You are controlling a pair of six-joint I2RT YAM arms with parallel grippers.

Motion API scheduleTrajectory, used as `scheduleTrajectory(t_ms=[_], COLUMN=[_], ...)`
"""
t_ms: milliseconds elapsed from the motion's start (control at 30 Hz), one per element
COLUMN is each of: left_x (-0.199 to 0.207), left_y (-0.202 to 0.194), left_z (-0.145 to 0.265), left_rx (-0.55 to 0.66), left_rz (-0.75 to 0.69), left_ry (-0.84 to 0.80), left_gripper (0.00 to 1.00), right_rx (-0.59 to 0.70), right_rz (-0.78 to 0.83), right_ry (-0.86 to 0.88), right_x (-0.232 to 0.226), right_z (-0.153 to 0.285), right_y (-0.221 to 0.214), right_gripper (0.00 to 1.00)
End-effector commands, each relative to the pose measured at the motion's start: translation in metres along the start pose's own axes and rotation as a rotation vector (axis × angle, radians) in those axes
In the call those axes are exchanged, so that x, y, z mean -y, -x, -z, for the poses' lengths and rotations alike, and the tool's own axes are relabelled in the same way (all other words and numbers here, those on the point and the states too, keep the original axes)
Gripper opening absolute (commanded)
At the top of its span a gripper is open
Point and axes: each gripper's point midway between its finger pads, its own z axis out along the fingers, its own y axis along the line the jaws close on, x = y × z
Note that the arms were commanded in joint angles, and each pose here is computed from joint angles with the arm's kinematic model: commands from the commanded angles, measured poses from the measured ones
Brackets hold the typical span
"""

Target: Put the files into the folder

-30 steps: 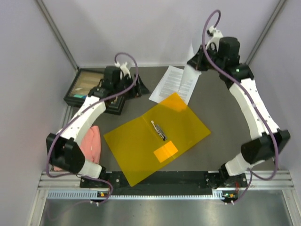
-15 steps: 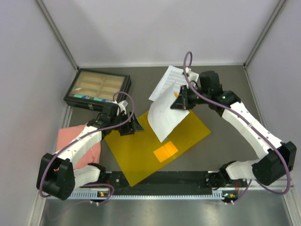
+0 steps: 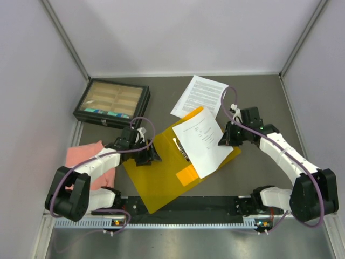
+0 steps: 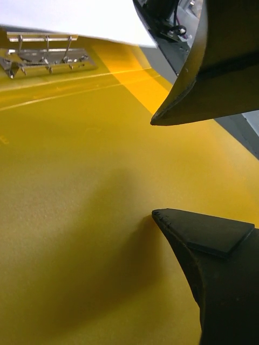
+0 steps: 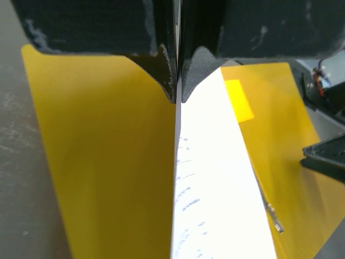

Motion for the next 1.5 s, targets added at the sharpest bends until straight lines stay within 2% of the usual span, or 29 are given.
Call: scheduleTrajectory(t_ms=[0,133,467,800,933,1100,1267,1467], left_x=[-0.007,-0.013,-0.011,-0.012,-0.012,-0.009,-0.008,-0.008], left_y=[0.002,-0.002,0.001,0.001,0.001,0.002,0.001,0.000], left_z=[-0.005,-0.005,-0.006,-0.007,-0.005,-0.005,-0.006,-0.006], left_rx=[0.044,0.048,0.045,0.037,0.039,0.042,0.039,0.037], left_rz=[-0.011,0.011,0.022,0.019,0.015,0.019,0.023,0.024], left_ry=[0.010,0.028,0.025,0.037,0.039,0.026,0.019,0.016], left_gripper=[0.67,0.67,0.67,0.67,0.67,0.67,0.67,0.67], right_rx=[0.124,0.120,0.072,0.029,0.020,-0.007,-0.029,-0.031], right_rz=[0.034,0.033,0.017,-0.084,-0.210,-0.355,-0.396,-0.403], right_ry=[-0.099,-0.118,-0.031,-0.046,0.018,0.227,0.372,0.324], right_x=[0.015,0.025,0.019,0.035,0.043,0.035,0.018,0.029], right_z=[0.012,0.011,-0.010,-0.020,-0.016,-0.009,-0.008,-0.007], right_y=[0.025,0.025,0.019,0.012,0.009,-0.001,-0.004,-0.011], right_gripper=[0.00,0.00,0.00,0.00,0.00,0.00,0.00,0.00])
